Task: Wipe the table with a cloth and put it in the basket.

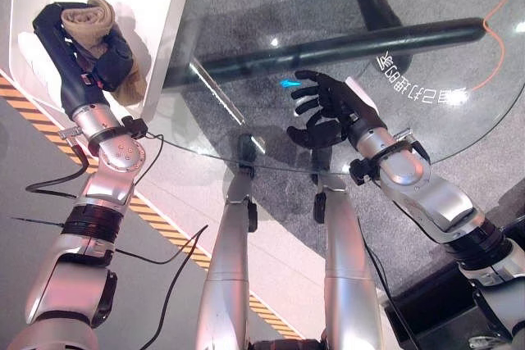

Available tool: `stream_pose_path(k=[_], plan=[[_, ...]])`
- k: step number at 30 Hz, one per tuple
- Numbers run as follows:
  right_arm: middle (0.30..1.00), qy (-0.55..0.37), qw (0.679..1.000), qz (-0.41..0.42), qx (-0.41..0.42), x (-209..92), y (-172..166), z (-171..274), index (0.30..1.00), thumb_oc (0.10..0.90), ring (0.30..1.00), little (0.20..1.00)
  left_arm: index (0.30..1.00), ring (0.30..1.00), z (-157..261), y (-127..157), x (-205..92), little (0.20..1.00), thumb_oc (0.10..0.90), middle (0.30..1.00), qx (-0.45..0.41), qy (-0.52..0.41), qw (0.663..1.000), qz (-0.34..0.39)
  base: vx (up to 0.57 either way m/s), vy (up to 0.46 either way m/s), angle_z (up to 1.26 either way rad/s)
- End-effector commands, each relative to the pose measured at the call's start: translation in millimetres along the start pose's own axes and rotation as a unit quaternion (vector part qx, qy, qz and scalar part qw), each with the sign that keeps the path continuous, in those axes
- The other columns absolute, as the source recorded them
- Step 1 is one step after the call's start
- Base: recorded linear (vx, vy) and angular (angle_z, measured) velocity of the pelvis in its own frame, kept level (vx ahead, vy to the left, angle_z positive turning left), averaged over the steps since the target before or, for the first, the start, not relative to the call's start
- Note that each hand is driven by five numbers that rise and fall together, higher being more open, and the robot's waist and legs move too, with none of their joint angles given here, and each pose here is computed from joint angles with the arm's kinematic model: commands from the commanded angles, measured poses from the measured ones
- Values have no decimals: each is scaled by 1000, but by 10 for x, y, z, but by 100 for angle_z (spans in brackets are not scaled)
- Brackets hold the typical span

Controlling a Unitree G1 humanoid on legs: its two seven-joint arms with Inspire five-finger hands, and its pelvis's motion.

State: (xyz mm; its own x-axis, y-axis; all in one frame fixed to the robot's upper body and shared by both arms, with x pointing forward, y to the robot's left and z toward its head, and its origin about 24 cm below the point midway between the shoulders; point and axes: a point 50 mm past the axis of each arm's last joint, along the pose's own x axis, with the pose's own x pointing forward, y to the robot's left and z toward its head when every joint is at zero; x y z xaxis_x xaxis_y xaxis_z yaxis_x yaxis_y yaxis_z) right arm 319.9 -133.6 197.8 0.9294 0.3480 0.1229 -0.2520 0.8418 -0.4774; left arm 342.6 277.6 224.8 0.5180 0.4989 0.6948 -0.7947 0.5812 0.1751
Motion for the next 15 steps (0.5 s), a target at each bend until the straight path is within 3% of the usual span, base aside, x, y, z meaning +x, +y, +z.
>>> stream_pose_path(k=[1, 13, 14, 15], plan=[[900, 80, 996, 32, 7, -157, 117, -402, 900, 800, 900, 900, 300, 300, 5, 363, 241, 200, 100, 300, 33, -28, 995, 93, 0, 0, 0], [900, 60, 998, 28, 10, -31, 56, -255, 900, 800, 900, 900, 300, 300, 81, 161, 423, 200, 100, 300, 36, 13, 999, 16, -18, -4, 0], [900, 59, 998, 29, 9, -23, 51, -257, 900, 800, 900, 900, 375, 375, 71, 151, 437, 288, 188, 375, 40, 21, 999, 10, 0, 0, 0], [900, 58, 998, 29, 9, -10, 41, -250, 900, 800, 900, 900, 559, 559, 53, 136, 452, 502, 402, 559, 40, 35, 999, 2, 0, 0, 0]])
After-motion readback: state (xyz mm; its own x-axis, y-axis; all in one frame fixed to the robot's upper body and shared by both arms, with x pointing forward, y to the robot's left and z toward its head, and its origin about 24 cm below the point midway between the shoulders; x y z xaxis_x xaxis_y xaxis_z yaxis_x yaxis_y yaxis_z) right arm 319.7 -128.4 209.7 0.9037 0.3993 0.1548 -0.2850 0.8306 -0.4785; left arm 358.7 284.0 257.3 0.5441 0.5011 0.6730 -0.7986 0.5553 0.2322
